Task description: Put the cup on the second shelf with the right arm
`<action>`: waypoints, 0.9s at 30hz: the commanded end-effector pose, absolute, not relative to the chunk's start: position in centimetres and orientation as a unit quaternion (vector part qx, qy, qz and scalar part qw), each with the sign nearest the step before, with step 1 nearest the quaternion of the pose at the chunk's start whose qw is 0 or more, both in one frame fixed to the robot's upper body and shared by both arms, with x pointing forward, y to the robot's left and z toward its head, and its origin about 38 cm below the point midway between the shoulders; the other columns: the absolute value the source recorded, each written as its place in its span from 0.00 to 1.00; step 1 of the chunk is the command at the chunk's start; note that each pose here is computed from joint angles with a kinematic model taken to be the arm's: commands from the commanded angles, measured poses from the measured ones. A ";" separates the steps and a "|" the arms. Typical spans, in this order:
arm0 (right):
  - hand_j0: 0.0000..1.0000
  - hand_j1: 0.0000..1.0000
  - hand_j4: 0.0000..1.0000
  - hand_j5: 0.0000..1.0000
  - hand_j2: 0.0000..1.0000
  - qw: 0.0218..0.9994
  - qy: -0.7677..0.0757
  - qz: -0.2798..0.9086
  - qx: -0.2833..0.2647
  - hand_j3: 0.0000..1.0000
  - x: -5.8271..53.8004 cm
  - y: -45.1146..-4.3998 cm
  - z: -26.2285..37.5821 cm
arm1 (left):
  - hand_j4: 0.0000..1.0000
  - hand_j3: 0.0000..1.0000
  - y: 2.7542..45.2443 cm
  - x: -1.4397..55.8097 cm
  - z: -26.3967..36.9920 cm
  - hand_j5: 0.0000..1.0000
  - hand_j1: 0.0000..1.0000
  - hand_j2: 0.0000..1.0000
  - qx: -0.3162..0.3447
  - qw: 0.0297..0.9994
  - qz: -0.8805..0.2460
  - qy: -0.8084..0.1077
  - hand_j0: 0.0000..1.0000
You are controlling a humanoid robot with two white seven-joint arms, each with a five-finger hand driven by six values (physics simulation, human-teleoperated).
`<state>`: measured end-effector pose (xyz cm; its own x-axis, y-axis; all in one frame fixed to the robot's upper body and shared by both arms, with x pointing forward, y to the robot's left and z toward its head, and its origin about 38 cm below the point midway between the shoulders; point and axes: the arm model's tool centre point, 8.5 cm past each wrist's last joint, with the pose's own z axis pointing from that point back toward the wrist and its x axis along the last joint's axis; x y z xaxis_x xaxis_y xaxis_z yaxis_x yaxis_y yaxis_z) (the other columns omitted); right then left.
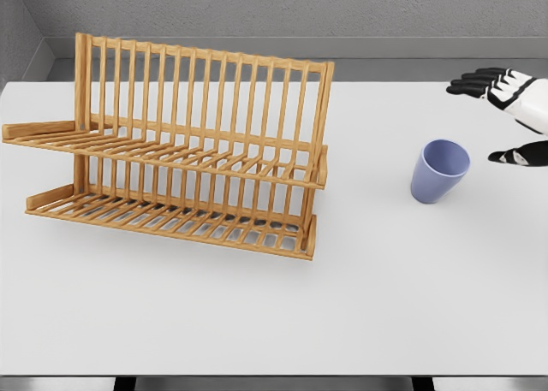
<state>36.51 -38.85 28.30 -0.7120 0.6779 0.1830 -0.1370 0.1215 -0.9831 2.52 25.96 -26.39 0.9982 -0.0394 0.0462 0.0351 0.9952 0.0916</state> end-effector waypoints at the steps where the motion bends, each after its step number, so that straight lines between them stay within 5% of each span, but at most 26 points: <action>1: 1.00 1.00 1.00 1.00 1.00 0.326 -0.676 0.630 -0.198 1.00 36.5 -38.9 28.2 | 1.00 1.00 26.0 2.5 -26.4 1.00 1.00 1.00 0.045 0.999 -0.019 -0.024 1.00; 6: 1.00 1.00 1.00 1.00 1.00 0.349 -0.673 0.617 -0.213 1.00 36.9 -40.9 28.1 | 1.00 1.00 26.0 2.5 -26.4 1.00 1.00 1.00 0.045 0.999 -0.019 -0.024 1.00; 10: 1.00 1.00 1.00 1.00 1.00 0.369 -0.546 0.718 -0.224 1.00 36.1 -44.2 31.1 | 1.00 1.00 26.0 2.5 -26.4 1.00 1.00 1.00 0.046 0.998 -0.019 -0.024 1.00; 12: 1.00 1.00 1.00 1.00 1.00 0.371 -0.558 0.700 -0.246 1.00 36.4 -45.2 32.4 | 1.00 1.00 26.0 2.5 -26.4 1.00 1.00 1.00 0.045 0.999 -0.019 -0.024 1.00; 20: 1.00 1.00 1.00 1.00 1.00 0.323 -0.568 0.735 -0.180 1.00 39.1 -38.6 30.0 | 1.00 1.00 26.0 2.5 -26.4 1.00 1.00 1.00 0.045 0.999 -0.019 -0.024 1.00; 27: 1.00 1.00 1.00 1.00 1.00 0.327 -0.558 0.741 -0.179 1.00 39.6 -38.3 28.7 | 1.00 1.00 26.0 2.5 -26.4 1.00 1.00 1.00 0.045 0.999 -0.019 -0.024 1.00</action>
<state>39.54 -38.40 30.12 -0.7286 0.6801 0.0821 -0.2571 -0.1604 -0.9530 2.52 25.96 -26.39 0.9982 -0.0395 0.0461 0.0351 0.9952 0.0918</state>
